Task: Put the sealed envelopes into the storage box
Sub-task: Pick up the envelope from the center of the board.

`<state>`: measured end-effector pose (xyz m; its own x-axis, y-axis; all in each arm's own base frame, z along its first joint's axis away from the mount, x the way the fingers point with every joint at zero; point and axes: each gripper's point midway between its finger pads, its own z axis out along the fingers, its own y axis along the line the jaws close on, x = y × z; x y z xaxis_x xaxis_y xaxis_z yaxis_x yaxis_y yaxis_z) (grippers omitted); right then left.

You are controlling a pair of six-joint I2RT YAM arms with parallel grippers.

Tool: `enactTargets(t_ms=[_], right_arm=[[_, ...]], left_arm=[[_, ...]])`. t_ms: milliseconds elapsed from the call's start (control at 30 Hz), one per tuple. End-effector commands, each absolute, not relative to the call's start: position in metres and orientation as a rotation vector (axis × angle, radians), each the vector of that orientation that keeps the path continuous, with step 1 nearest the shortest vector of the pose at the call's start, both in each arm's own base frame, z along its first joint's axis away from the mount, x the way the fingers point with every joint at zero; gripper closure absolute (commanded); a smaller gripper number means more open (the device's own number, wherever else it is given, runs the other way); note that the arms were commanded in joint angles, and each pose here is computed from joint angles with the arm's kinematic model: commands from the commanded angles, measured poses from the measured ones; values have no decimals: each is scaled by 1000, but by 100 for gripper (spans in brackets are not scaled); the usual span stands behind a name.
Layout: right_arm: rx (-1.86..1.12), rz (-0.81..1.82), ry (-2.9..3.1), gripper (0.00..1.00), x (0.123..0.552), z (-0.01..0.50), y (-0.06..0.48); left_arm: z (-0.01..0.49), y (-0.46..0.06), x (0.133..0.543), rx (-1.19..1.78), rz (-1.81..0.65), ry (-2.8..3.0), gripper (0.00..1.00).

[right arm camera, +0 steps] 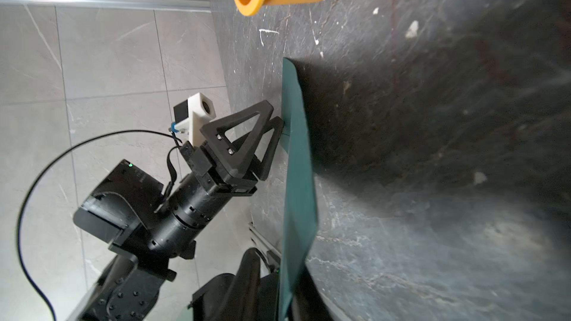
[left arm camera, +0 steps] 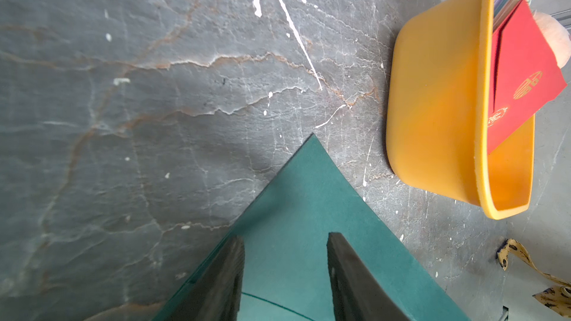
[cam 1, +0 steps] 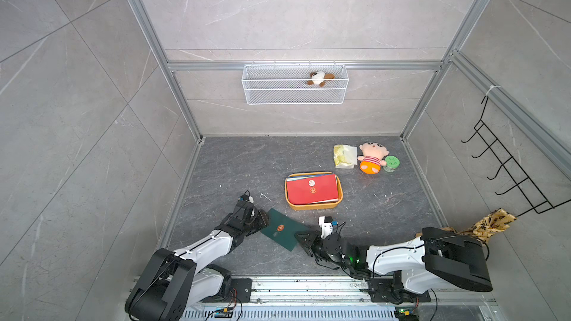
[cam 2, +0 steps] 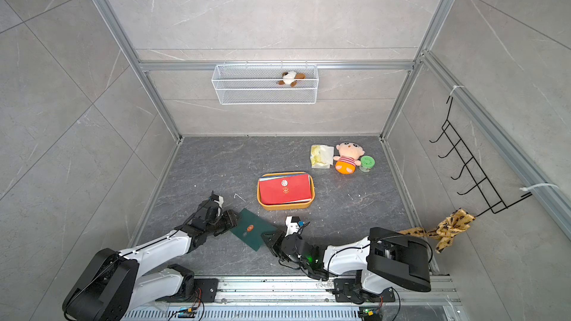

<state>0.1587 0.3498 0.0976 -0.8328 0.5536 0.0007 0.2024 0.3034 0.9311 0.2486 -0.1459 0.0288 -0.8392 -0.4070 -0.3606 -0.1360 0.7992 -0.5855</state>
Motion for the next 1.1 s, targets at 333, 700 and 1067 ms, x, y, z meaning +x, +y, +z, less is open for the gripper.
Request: enactTargets(t_ms=[333,700,1067], right_arm=[[224,1463,2239,100,156,153,377],[-17,1392,1858,100,196,280,388],[82,1512,1758,100,203,290,383]], left_arm=[[126,-115,248,-498,-667,2325,17],[221,-133,231,-580,-1149,1979,2],[281,-158,238,-540,-1573,1657,24]])
